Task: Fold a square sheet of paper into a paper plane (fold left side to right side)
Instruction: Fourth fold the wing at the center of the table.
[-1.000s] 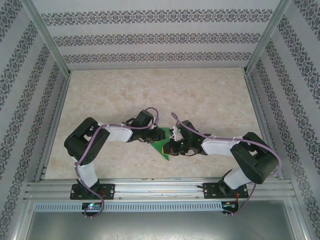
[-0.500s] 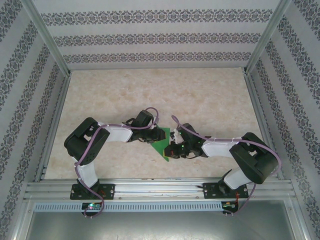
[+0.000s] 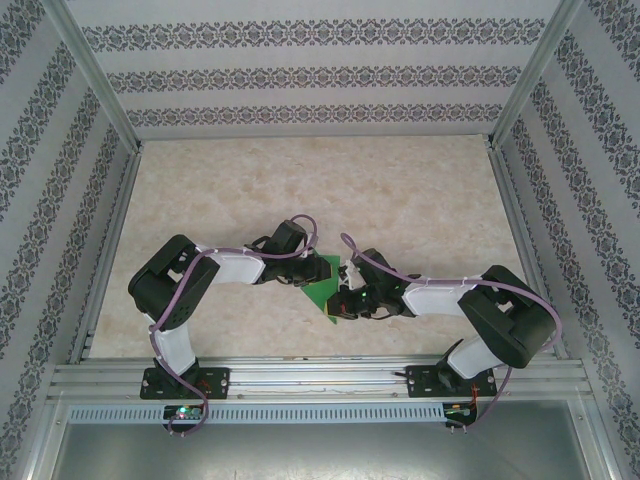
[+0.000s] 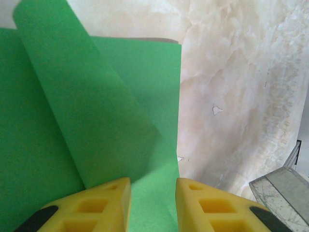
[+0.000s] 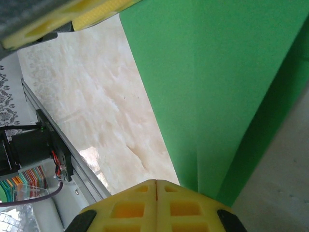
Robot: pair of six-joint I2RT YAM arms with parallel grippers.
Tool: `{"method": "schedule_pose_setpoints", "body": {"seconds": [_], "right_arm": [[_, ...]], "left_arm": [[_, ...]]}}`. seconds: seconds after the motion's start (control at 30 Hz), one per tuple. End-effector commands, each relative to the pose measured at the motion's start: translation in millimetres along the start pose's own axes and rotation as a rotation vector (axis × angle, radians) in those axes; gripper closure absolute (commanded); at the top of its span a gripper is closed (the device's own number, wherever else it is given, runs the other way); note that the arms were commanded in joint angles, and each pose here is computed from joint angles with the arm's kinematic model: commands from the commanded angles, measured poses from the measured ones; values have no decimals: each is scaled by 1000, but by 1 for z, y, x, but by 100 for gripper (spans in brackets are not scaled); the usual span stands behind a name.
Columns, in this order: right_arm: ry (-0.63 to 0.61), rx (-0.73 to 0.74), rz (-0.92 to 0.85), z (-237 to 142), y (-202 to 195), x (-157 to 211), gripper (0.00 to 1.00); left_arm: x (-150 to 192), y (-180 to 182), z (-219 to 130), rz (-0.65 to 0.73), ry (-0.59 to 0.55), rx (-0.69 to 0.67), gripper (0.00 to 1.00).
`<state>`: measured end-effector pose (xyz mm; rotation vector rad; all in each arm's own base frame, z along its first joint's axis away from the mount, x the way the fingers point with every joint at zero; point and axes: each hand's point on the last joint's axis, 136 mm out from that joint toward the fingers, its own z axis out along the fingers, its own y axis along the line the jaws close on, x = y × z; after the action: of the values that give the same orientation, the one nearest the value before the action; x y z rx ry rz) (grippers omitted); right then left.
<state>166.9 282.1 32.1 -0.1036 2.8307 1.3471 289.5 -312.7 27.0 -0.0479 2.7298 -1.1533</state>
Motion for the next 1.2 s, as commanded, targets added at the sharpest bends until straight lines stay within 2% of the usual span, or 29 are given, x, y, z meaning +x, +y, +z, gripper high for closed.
{"method": "schedule_pose_setpoints", "body": {"seconds": [0.0,1.17], "right_arm": [[10,16,22,5,-9,6,100],[36,45,53,10,-21,16,100]], "left_arm": [[12,38,8,-63,20,-102,69],[12,42,9,-70,20,-112,69]]}}
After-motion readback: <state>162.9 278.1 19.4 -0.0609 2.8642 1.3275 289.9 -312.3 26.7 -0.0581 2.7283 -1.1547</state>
